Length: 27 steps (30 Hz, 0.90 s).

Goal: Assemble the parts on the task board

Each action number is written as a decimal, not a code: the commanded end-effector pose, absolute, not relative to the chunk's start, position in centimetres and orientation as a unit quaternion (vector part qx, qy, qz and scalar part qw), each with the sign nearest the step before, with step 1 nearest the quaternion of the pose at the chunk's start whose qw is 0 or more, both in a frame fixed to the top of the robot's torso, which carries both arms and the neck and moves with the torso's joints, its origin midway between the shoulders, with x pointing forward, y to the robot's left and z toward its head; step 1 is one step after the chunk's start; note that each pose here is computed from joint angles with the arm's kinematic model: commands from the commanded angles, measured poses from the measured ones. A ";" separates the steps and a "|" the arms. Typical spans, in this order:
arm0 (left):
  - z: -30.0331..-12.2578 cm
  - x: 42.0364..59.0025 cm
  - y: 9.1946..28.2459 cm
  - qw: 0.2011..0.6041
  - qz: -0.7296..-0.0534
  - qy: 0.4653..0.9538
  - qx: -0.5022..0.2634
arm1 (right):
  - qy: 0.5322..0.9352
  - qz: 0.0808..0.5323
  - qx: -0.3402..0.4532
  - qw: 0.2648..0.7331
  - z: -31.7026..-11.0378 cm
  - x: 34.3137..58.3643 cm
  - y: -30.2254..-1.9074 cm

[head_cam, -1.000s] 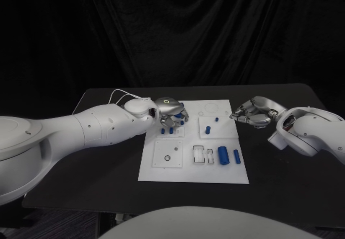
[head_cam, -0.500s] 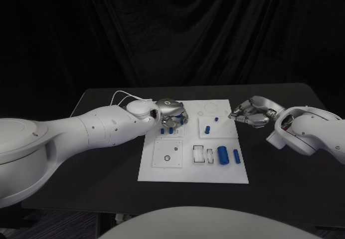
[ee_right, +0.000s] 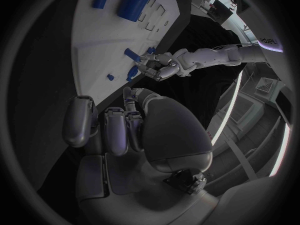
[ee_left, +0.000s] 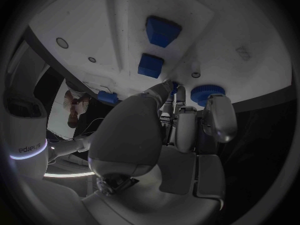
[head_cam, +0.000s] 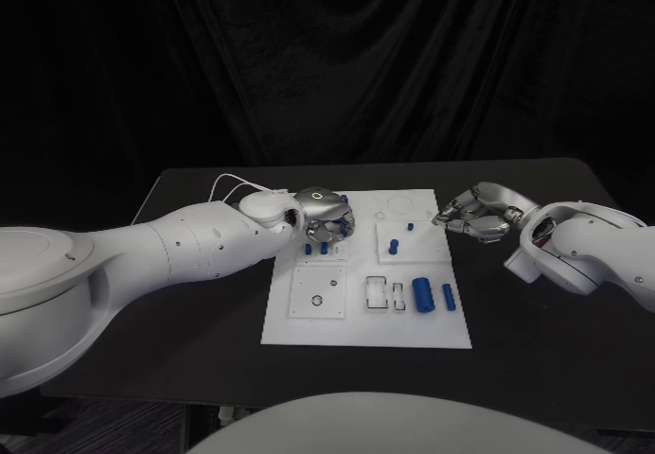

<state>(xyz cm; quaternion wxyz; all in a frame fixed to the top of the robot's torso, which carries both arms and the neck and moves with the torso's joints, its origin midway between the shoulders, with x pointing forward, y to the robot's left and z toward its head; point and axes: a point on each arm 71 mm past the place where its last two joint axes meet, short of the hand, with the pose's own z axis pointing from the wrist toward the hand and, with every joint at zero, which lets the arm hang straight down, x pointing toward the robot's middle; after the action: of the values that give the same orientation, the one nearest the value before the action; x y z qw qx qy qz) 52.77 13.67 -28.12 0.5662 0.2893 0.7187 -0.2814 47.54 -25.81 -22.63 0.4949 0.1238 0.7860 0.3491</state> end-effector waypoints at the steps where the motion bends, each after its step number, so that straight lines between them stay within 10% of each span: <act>1: -27.8 52.6 13.6 0.583 -0.292 0.698 0.295 | 0.791 0.343 0.126 0.491 -22.8 47.5 -25.9; 27: -24.8 50.6 17.5 0.596 -0.297 0.691 0.280 | 0.789 0.339 0.130 0.495 -22.8 47.4 -26.4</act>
<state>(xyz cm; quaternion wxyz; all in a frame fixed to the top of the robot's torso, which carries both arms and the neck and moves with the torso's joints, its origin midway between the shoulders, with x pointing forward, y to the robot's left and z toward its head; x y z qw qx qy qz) 50.52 17.48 -24.77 0.6040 0.2794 0.6822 -0.3029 47.48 -26.39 -22.65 0.4957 0.1275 0.7870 0.3443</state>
